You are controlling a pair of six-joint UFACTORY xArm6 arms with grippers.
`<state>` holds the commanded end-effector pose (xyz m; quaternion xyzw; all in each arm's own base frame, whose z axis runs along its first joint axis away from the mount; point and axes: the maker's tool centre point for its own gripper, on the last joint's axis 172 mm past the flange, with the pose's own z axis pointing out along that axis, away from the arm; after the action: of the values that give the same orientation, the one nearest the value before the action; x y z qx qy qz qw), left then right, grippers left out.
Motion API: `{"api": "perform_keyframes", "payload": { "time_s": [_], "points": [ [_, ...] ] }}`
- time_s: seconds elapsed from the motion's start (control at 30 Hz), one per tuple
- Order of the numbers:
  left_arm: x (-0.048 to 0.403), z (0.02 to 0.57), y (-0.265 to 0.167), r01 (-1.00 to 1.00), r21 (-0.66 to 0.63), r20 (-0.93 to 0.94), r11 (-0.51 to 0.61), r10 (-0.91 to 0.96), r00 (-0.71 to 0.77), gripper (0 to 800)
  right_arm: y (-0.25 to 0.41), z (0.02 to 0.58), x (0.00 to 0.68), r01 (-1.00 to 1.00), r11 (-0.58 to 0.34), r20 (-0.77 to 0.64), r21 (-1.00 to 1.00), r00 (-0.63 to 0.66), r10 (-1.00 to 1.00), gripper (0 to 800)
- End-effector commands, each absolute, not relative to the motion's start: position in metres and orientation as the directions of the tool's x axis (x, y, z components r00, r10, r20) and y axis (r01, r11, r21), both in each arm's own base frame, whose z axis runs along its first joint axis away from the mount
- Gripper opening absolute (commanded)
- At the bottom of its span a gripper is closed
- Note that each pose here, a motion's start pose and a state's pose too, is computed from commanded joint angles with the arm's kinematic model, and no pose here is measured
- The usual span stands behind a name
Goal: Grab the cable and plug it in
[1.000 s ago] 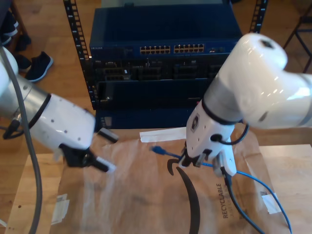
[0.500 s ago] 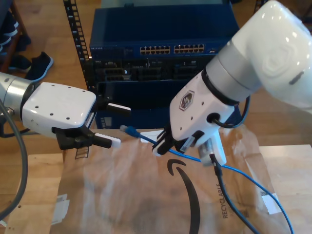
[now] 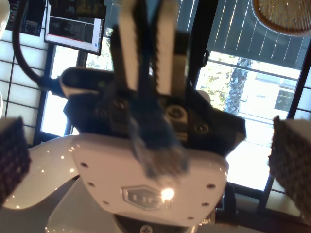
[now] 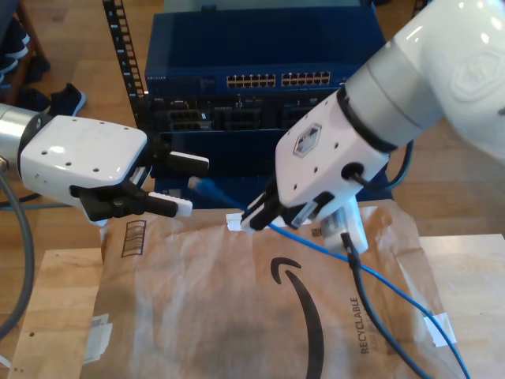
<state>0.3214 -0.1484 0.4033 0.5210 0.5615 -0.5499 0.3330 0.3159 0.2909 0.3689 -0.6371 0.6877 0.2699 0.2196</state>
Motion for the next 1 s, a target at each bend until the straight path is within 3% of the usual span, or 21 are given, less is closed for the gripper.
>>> {"api": "perform_keyframes", "payload": {
  "time_s": [0.43, 1.0],
  "points": [
    [0.319, 0.405, -0.145, 0.947, -0.287, -0.944, -0.147, 0.211, -0.253, 425, 0.287, 0.362, 0.318, -0.993, 0.053, -0.640, 0.106, -0.109, -0.761, 1],
    [0.321, 0.403, -0.145, 0.948, -0.287, -0.943, -0.138, 0.214, -0.254, 382, 0.290, 0.357, 0.317, -0.992, 0.047, -0.635, 0.119, -0.112, -0.765, 1]
  ]
}}
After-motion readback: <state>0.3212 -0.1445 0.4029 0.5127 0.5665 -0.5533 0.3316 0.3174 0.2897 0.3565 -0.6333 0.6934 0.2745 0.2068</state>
